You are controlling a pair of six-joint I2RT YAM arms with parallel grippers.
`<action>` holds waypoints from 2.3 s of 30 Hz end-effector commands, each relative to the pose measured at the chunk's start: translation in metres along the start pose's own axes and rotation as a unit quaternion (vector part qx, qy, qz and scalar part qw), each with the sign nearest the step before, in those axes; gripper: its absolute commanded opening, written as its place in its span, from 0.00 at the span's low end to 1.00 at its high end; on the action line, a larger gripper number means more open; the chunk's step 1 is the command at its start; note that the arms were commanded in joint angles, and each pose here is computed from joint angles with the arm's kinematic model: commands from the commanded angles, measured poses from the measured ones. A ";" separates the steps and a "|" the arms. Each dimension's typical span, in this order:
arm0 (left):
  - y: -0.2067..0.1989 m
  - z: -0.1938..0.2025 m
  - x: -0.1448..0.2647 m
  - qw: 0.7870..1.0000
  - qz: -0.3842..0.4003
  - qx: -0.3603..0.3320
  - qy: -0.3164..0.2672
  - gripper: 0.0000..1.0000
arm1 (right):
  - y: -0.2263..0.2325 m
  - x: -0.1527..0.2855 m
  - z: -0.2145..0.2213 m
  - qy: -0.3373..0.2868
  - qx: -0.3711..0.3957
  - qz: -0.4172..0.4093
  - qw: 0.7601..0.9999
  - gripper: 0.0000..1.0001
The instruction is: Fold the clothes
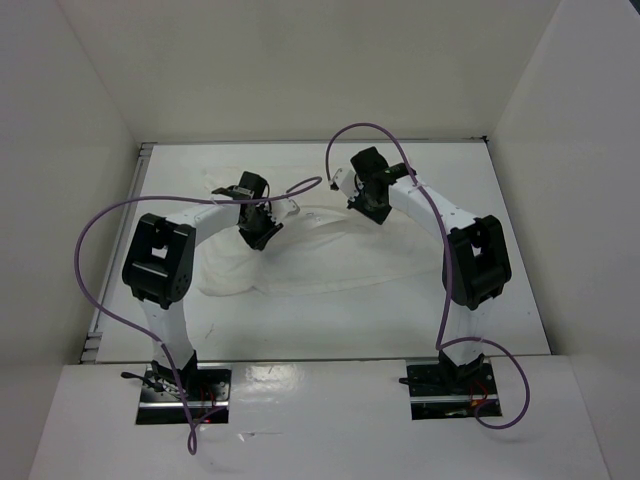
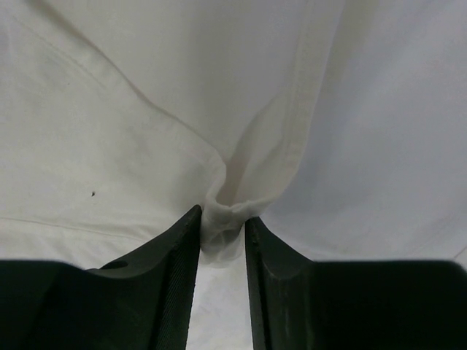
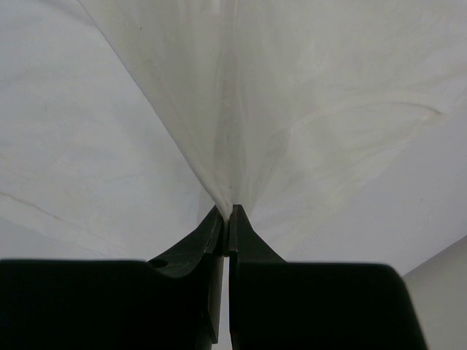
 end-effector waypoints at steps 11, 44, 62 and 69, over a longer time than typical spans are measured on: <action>0.008 -0.016 0.016 1.000 0.003 -0.019 -0.016 0.20 | -0.005 0.000 0.002 0.003 -0.003 0.013 1.000 0.00; 0.016 -0.022 0.065 1.000 -0.001 -0.013 -0.018 0.00 | -0.016 0.028 -0.010 -0.020 0.019 0.029 0.999 0.00; 0.019 -0.027 0.107 0.998 -0.001 0.023 -0.057 0.00 | -0.021 0.055 -0.015 -0.042 0.009 0.016 0.999 0.00; 0.030 -0.026 0.133 0.999 -0.011 0.015 -0.050 0.00 | -0.039 0.081 -0.026 -0.065 0.017 0.033 0.997 0.00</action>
Point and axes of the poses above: each gripper's point midway between its finger pads, its own x axis back along the fingers, its own y axis along the line the jaws close on, z = x × y, the point moved 8 cm from there along x, back along the fingers, and after that the axes turned 12 degrees about -x, right-handed, at the moved point
